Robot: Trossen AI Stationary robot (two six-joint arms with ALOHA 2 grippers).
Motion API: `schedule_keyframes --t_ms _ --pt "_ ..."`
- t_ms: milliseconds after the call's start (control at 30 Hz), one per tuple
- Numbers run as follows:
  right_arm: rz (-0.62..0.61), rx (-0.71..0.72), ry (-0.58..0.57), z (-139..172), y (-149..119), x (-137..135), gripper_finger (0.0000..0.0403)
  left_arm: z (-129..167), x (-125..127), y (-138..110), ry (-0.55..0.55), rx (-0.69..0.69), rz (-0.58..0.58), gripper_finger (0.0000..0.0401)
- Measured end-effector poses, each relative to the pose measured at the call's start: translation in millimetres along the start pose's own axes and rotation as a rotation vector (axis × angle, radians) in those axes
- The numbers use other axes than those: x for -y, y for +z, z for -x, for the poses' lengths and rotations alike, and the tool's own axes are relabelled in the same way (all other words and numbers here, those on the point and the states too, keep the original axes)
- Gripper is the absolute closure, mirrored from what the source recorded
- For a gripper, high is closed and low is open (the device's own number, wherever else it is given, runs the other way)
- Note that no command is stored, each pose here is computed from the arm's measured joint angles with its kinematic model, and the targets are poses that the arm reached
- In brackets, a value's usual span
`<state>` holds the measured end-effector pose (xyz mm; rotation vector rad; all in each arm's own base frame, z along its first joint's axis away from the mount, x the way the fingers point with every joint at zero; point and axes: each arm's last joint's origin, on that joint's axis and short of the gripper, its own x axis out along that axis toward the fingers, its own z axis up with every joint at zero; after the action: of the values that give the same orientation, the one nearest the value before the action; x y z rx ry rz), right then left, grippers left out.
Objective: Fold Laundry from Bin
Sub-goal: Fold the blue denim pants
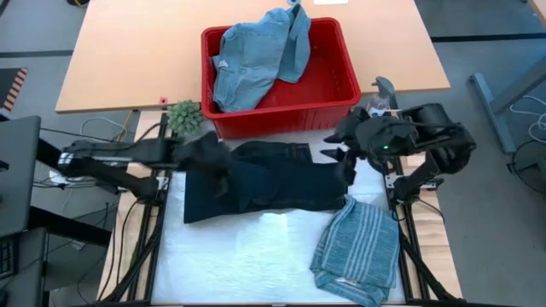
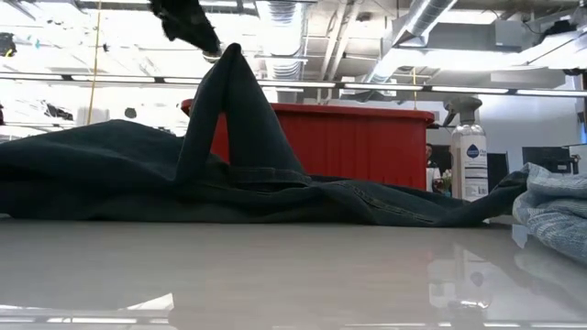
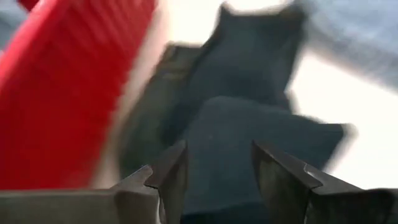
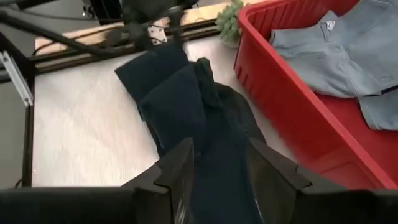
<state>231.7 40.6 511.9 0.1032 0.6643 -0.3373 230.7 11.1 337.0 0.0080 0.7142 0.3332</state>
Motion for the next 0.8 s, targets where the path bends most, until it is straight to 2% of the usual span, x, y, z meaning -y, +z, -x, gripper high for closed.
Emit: schedule_keyframes --t_ms 33,100,233,400,467,533,633,700,800 --pt "0.008 -0.006 0.002 3 -2 1 0.0231 -8 -5 7 0.021 -0.046 -0.041 0.0231" --pt "0.034 -0.043 0.002 6 -7 0 0.0232 -20 -19 26 -0.015 -0.077 -0.092 0.0223" --pt "0.070 -0.056 0.033 11 -12 -5 0.0232 -36 -61 50 -0.249 -0.082 -0.105 0.0200" --pt "0.132 -0.058 0.077 16 -15 -12 0.0232 -59 -131 50 -0.372 -0.186 0.057 0.0165" --pt "0.149 -0.056 0.087 17 -16 -14 0.0232 -73 -149 44 -0.449 -0.241 0.137 0.0155" --pt "0.150 -0.054 0.087 18 -16 -14 0.0232 -96 -156 37 -0.495 -0.309 0.198 0.0147" --pt "0.148 -0.051 0.086 19 -16 -13 0.0232 -113 -155 34 -0.589 -0.314 0.245 0.0143" --pt "0.148 -0.052 0.086 19 -16 -13 0.0232 -120 -150 34 -0.622 -0.322 0.234 0.0142" --pt "0.147 -0.052 0.086 19 -16 -13 0.0232 -122 -138 34 -0.590 -0.374 0.181 0.0142"
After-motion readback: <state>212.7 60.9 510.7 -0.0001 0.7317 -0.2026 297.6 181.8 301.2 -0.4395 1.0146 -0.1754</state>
